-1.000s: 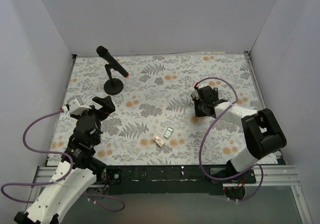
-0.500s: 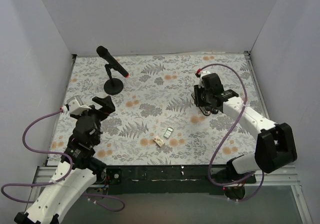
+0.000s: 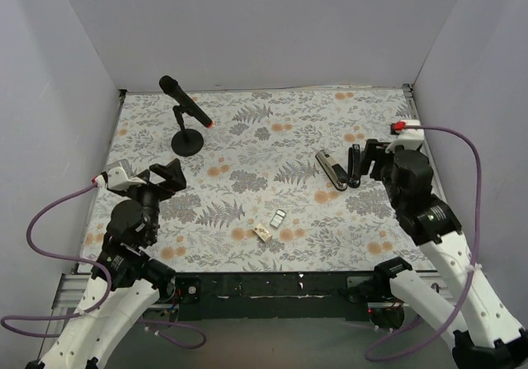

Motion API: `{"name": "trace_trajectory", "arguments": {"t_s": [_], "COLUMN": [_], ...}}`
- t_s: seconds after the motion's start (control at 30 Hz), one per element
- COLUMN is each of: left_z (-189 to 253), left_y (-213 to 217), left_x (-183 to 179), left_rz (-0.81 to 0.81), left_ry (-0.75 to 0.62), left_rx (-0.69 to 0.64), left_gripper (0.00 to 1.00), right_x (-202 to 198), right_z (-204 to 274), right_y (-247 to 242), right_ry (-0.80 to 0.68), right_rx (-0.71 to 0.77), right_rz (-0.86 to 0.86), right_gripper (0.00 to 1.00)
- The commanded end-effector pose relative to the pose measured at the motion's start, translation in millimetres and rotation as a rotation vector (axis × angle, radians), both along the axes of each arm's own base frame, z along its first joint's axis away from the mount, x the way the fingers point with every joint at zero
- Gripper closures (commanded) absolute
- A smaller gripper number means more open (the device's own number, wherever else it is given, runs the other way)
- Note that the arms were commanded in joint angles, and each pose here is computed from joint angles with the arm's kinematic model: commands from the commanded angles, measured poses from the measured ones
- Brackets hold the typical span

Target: Load the staples into the stapler

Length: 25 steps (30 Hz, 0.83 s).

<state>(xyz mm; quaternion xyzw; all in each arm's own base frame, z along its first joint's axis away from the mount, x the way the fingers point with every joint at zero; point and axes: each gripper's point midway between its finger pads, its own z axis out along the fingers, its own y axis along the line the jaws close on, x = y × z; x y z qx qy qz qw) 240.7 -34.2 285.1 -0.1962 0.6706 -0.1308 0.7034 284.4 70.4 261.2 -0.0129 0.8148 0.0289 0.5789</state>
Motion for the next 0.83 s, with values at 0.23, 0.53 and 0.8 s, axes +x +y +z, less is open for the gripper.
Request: {"name": "trace_trajectory", "arguments": {"t_s": [0.23,0.53,0.8], "left_z": [55.4,56.1,52.3], "left_y": [36.7,38.1,34.5], "left_x": [-37.4,-45.4,-38.3], "left_rz": [0.089,0.075,0.076], "left_ry": [-0.179,-0.255,-0.271], "left_rx": [-0.017,-0.034,-0.057], "left_gripper": [0.02,0.02,0.02], "right_x": [-56.8,-71.9,-77.4], "right_z": [51.2,53.0,40.2], "right_y": [-68.5,-78.0,-80.5], "right_ry": [-0.387,-0.458,-0.448], "right_rx": [0.028,0.027,0.021], "right_rz": [-0.204,-0.214,-0.213], "right_gripper": [0.19,0.18,0.18]}}
